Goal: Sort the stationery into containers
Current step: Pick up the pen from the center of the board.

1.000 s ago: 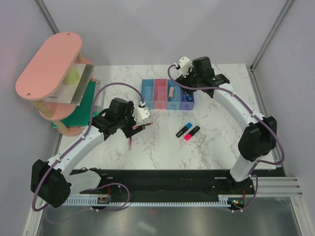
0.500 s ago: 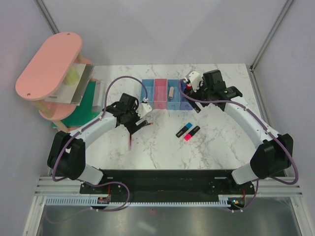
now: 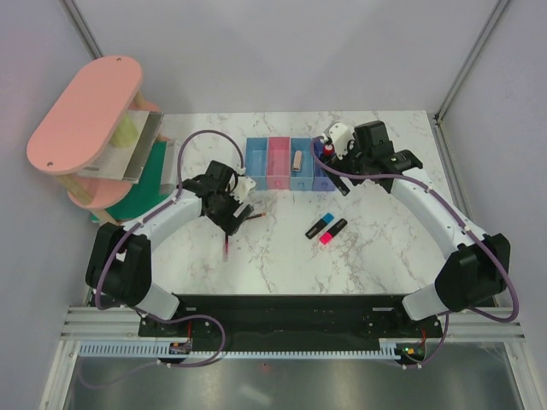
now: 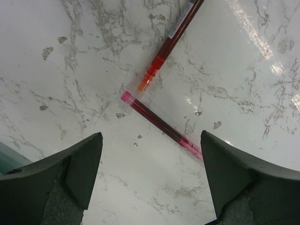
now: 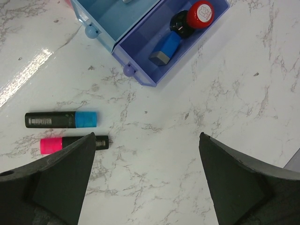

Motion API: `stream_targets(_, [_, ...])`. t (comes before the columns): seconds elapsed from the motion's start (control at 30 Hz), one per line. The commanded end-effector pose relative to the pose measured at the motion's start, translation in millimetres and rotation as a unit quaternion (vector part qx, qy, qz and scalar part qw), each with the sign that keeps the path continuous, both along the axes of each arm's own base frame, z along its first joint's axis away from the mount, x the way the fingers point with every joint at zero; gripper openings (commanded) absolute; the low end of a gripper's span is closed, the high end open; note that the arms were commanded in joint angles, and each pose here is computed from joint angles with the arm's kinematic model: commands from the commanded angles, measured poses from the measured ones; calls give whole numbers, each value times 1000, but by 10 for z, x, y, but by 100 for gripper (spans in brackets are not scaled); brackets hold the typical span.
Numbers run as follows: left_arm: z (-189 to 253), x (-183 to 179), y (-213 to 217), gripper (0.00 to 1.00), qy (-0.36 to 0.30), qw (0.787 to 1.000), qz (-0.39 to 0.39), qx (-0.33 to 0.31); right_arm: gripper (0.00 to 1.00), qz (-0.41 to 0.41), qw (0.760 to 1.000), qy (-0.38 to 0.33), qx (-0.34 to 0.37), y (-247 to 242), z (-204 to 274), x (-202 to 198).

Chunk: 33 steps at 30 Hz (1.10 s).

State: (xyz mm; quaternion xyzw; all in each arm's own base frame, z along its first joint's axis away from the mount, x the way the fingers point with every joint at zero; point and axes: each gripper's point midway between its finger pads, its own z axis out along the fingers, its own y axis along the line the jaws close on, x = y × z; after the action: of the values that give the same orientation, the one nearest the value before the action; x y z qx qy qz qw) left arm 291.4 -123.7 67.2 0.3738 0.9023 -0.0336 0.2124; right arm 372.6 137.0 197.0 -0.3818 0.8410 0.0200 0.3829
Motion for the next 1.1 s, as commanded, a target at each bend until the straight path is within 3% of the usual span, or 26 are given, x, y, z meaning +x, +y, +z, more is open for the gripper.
stream_targets(0.0, [-149, -146, 16, 91, 39, 999, 35, -4, 98, -3, 1000, -5, 18, 29, 59, 34])
stream_targets(0.33, [-344, -62, 49, 81, 52, 996, 63, 16, 98, 1, 1000, 1, 31, 73, 59, 46])
stream_targets(0.63, [-453, -12, 21, 53, 67, 995, 70, 23, 98, 0, 999, 5, 33, 76, 32, 55])
stream_targets(0.87, [-428, -31, 35, 16, 67, 995, 70, 22, 98, -3, 999, 2, 37, 72, 74, 85])
stream_targets(1.0, [-341, -75, 35, 3, 66, 995, 68, 19, 98, -3, 999, 0, 36, 80, 91, 105])
stream_targets(1.07, [-280, -87, 38, 2, 63, 996, 66, 15, 98, -4, 999, 0, 36, 79, 91, 109])
